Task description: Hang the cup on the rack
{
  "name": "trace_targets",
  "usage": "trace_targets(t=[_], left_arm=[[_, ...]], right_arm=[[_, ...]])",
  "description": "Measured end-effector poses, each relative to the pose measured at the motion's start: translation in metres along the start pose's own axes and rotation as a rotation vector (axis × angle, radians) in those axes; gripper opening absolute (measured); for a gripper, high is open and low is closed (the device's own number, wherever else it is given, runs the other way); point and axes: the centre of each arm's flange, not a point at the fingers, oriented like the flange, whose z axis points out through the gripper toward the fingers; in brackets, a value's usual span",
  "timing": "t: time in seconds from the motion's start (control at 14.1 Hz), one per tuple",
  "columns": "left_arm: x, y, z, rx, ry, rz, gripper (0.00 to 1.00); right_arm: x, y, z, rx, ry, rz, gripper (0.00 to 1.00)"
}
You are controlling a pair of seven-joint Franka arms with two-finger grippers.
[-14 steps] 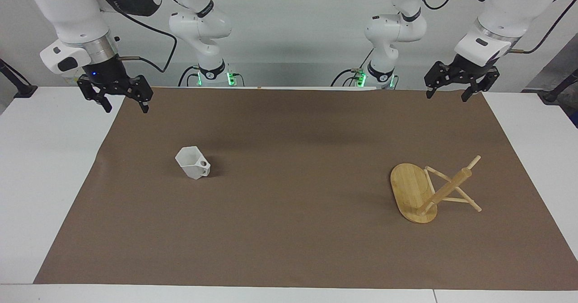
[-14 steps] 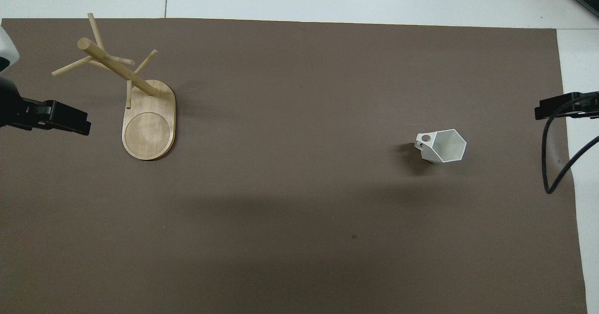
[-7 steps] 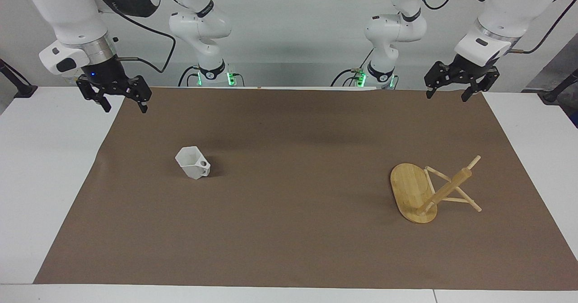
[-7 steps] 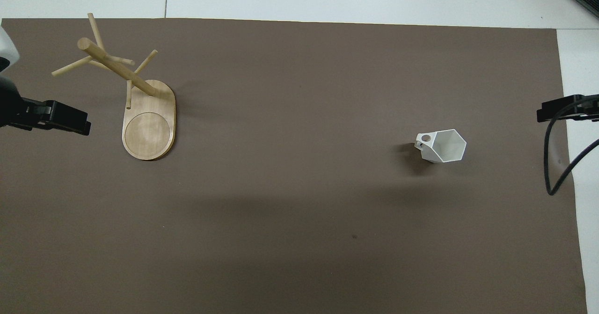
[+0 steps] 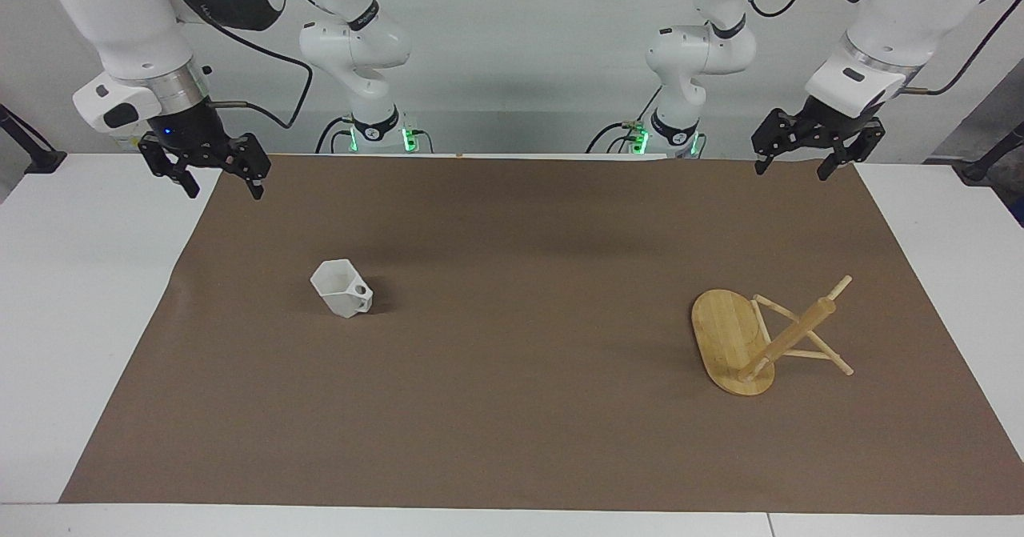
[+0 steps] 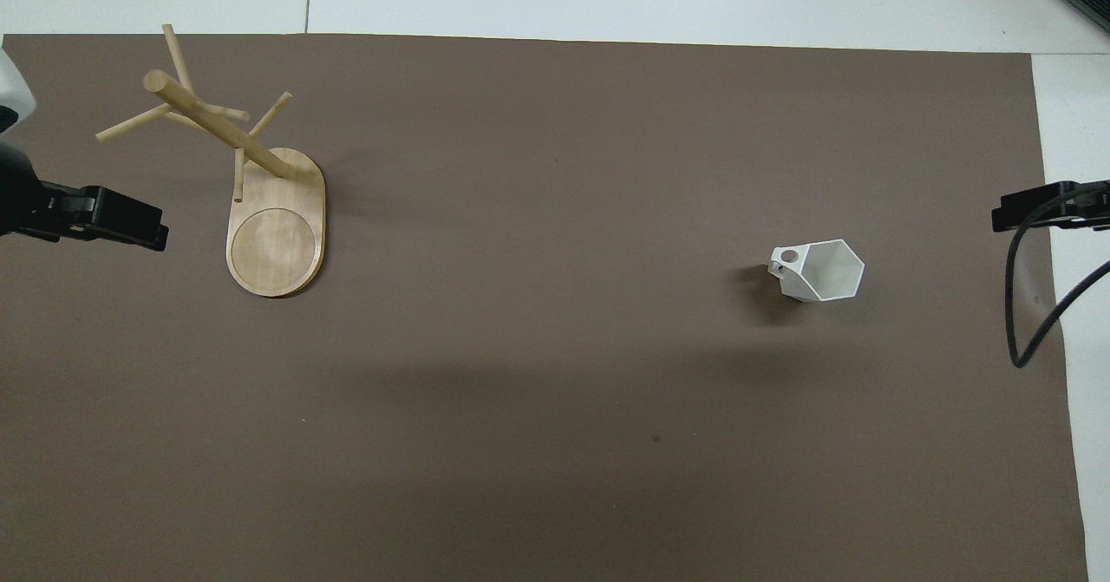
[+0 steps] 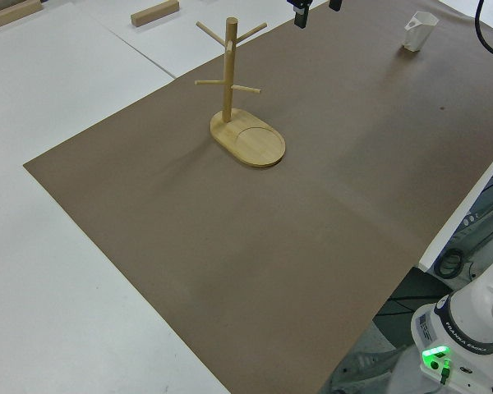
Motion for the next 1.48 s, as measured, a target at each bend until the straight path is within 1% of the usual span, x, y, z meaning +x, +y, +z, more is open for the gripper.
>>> trace_targets(t=[0.28, 0.42, 0.71, 0.99, 1.13, 1.27, 1.48], left_arm=[[0.000, -0.002, 0.000, 0.000, 0.000, -0.006, 1.00], [0.000, -0.004, 0.000, 0.000, 0.000, -0.010, 1.00], [0.000, -0.006, 0.000, 0.001, 0.000, -0.013, 1.00], [0.000, -0.008, 0.000, 0.000, 0.000, -0.017, 1.00], [0.000, -0.008, 0.000, 0.000, 0.000, -0.017, 1.00], [0.000, -0.008, 0.000, 0.000, -0.001, -0.017, 1.00], [0.000, -0.008, 0.000, 0.000, -0.002, -0.018, 1.00]], right_arm=[[0.000, -0.006, 0.002, 0.001, -0.002, -0.010, 1.00], [0.000, -0.008, 0.007, 0.002, 0.007, -0.015, 1.00], [-0.006, -0.010, 0.033, 0.004, 0.030, -0.019, 1.00], [-0.004, -0.035, 0.090, 0.008, 0.058, -0.027, 1.00], [-0.004, -0.047, 0.120, 0.009, 0.042, -0.012, 1.00], [-0.002, -0.051, 0.152, 0.006, 0.009, 0.000, 1.00], [-0.003, -0.047, 0.187, 0.003, -0.002, 0.009, 1.00]])
